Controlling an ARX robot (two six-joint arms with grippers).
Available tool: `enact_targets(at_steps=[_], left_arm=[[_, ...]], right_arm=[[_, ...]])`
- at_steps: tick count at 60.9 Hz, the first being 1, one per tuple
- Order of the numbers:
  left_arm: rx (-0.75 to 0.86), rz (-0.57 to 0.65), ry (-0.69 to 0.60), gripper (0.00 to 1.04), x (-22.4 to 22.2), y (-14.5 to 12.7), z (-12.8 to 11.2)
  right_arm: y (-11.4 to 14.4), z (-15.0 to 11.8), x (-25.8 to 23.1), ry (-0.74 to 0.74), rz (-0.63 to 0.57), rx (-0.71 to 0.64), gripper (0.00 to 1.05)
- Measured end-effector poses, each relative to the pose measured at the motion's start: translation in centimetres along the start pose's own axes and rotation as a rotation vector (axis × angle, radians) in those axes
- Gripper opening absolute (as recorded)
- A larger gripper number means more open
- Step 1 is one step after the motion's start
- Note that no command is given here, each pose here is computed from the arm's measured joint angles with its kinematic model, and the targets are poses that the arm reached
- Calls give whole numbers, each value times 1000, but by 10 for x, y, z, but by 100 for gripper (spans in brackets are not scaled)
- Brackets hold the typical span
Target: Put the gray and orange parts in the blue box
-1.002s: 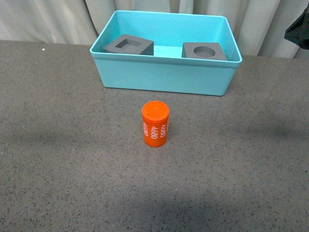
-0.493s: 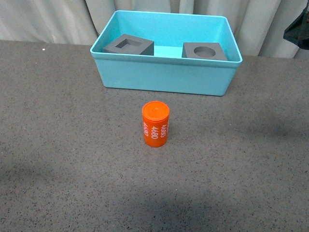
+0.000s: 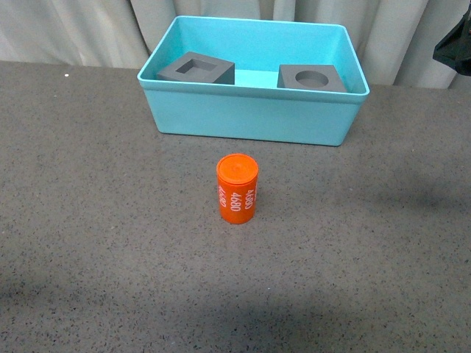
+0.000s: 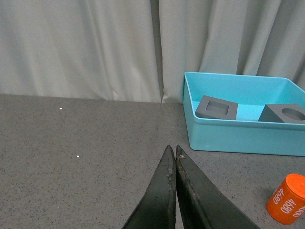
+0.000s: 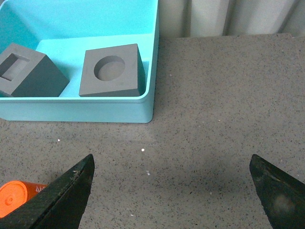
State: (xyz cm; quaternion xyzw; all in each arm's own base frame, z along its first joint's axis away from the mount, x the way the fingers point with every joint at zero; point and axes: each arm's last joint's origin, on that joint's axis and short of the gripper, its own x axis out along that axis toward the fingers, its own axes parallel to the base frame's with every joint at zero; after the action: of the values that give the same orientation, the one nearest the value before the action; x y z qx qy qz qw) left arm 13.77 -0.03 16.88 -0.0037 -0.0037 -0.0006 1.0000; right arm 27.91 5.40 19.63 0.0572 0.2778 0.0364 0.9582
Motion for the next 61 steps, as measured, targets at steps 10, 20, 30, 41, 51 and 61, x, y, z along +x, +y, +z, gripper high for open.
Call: enact_targets(at_steps=[10, 20, 30, 41, 51, 61], left_arm=[[0, 0, -7, 4, -8, 0, 3], [0, 0, -13, 4, -14, 0, 4], [0, 0, -15, 4, -19, 0, 5], [0, 0, -16, 4, -23, 0, 5], [0, 0, -16, 4, -28, 0, 5], [0, 1, -9, 4, -32, 0, 3]], right_arm=[[0, 0, 0, 0, 0, 0, 95], [0, 0, 0, 0, 0, 0, 95], [0, 0, 0, 0, 0, 0, 95], [0, 0, 0, 0, 0, 0, 95], [0, 0, 0, 0, 0, 0, 95], [0, 0, 0, 0, 0, 0, 95]])
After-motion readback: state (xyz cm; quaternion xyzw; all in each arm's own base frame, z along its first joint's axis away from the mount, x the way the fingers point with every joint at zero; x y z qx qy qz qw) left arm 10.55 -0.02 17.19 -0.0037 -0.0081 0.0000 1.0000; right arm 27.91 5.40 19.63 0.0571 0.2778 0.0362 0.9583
